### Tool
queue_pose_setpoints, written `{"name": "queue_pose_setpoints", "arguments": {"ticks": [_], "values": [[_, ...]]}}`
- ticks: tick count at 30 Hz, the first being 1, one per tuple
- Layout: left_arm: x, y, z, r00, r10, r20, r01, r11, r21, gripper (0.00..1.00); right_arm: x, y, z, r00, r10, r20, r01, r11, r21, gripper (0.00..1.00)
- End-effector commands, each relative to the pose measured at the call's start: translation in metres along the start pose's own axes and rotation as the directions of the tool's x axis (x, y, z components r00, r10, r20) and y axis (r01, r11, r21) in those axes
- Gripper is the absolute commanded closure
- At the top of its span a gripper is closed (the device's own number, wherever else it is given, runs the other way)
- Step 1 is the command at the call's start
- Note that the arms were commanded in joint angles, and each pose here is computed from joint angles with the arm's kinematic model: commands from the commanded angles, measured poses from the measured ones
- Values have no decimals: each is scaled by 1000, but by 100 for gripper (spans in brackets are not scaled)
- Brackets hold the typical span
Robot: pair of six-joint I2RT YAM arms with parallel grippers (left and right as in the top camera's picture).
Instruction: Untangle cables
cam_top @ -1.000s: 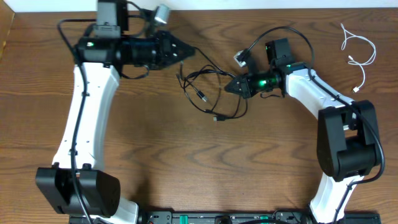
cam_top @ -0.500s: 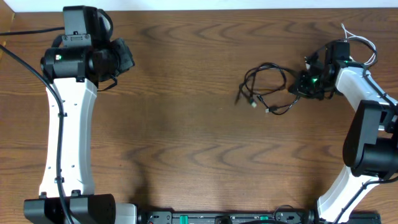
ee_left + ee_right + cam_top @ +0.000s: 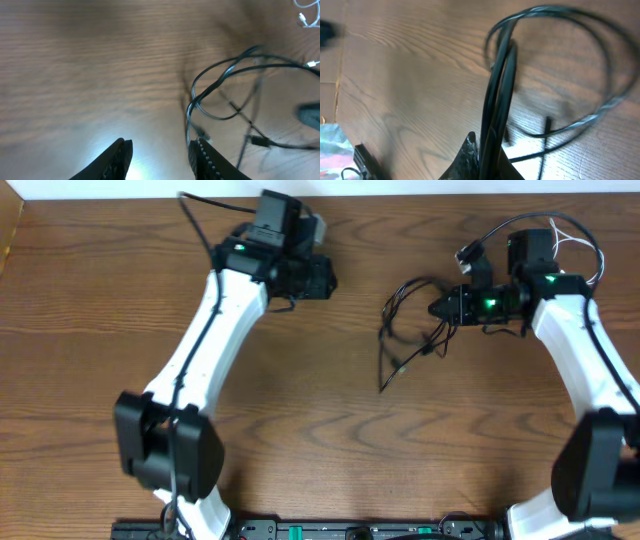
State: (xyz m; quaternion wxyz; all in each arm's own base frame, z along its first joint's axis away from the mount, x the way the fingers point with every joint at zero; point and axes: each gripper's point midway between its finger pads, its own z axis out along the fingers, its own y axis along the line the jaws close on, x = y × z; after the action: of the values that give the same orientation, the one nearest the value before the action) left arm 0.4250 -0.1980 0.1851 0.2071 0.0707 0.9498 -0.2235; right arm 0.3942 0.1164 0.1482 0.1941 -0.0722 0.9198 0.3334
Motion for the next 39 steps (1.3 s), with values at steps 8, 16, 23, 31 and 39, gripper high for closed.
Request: {"name": "queue_pose_setpoints", "arguments": {"ticks": [8,16,23,31,39], "values": [[14,-70,81,994,91,-52,-77,972,224,59,-4,24,-9,1000,-14,25,15,999,-39,99],[18,-95,119,990,137,-33,-117,931,346,55,-4,25,-9,1000,-15,24,16,999,-40,99],[25,-107,147,986,166,-20,-147,917,370,56,-2,27,-8,1000,-17,17,18,999,-42,99],[29,-94,190,993,119,7,-117,964,239,56,-1,27,-8,1000,-14,13,14,999,-43,99],[23,-73,184,997,80,-13,-76,975,209,93,-2,-7,-11,992,122,36,-126,983,133,99]]}}
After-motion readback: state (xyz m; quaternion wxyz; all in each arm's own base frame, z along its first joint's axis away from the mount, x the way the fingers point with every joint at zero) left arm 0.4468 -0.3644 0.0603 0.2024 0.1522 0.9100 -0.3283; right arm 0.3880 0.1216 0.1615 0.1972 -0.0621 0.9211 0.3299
